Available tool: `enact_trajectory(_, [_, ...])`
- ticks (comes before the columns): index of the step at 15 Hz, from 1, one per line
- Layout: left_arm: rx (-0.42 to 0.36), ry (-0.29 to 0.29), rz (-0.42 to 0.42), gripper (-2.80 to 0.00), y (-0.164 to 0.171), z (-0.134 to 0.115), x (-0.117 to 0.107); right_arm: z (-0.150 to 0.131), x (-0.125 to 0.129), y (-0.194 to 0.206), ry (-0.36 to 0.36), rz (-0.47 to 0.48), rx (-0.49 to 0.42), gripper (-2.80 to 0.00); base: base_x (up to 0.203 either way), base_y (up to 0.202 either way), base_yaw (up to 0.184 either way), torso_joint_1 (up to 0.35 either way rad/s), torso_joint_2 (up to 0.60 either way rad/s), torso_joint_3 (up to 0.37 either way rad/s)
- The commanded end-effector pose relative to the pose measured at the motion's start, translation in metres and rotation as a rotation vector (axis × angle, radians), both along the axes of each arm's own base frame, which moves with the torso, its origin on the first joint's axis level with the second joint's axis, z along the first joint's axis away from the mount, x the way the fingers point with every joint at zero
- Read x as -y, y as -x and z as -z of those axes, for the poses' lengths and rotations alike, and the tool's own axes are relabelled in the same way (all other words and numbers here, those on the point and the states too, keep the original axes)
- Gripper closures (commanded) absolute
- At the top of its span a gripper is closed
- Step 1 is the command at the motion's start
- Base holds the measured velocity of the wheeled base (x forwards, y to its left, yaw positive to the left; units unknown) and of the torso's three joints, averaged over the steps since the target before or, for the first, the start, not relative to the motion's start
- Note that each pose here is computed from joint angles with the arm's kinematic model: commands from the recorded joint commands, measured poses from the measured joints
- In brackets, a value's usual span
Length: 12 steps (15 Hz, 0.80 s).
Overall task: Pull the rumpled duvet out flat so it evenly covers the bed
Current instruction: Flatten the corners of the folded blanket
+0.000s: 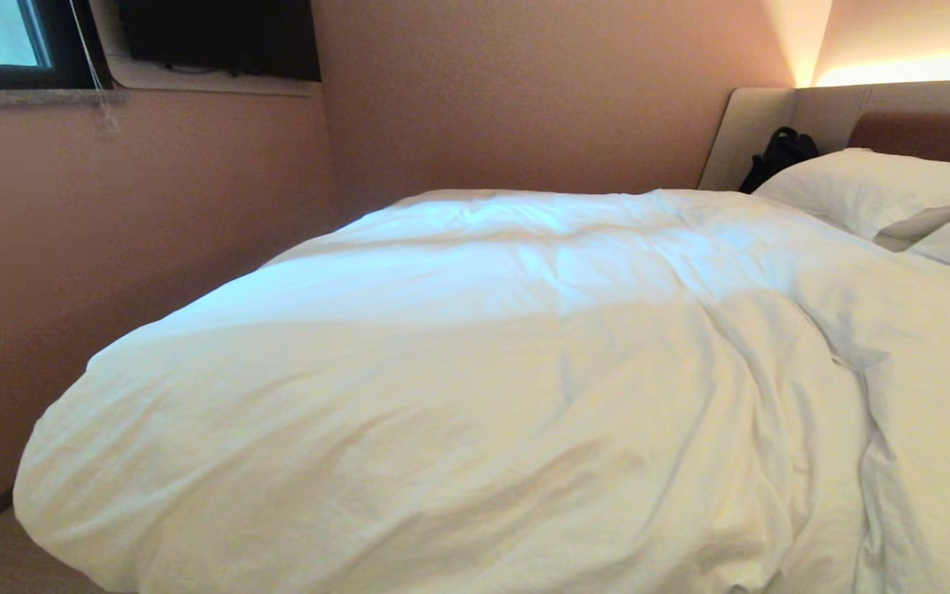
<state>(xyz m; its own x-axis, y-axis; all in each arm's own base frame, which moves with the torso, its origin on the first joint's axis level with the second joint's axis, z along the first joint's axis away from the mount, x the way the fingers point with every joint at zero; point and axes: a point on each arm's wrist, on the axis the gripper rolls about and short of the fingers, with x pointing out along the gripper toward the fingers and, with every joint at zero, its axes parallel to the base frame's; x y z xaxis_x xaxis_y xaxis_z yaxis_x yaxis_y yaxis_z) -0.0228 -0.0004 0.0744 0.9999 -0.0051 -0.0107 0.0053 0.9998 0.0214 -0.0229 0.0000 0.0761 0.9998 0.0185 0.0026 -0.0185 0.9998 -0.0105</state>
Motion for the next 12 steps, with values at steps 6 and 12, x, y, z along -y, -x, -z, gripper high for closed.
enact_trajectory(6, [0.0, 0.0, -0.001, 0.0, 0.0, 0.0, 0.0, 0.0, 0.0, 0.0, 0.0, -0.001, 0.001, 0.0, 0.0, 0.0, 0.0, 0.0, 0.0, 0.0])
enact_trajectory(12, [-0.005, -0.011, 0.0, 0.0, 0.0001, 0.0002, 0.0, 0.0, 0.0, 0.0, 0.0, -0.001, 0.001, 0.0, 0.0, 0.0, 0.0, 0.0, 0.0, 0.0])
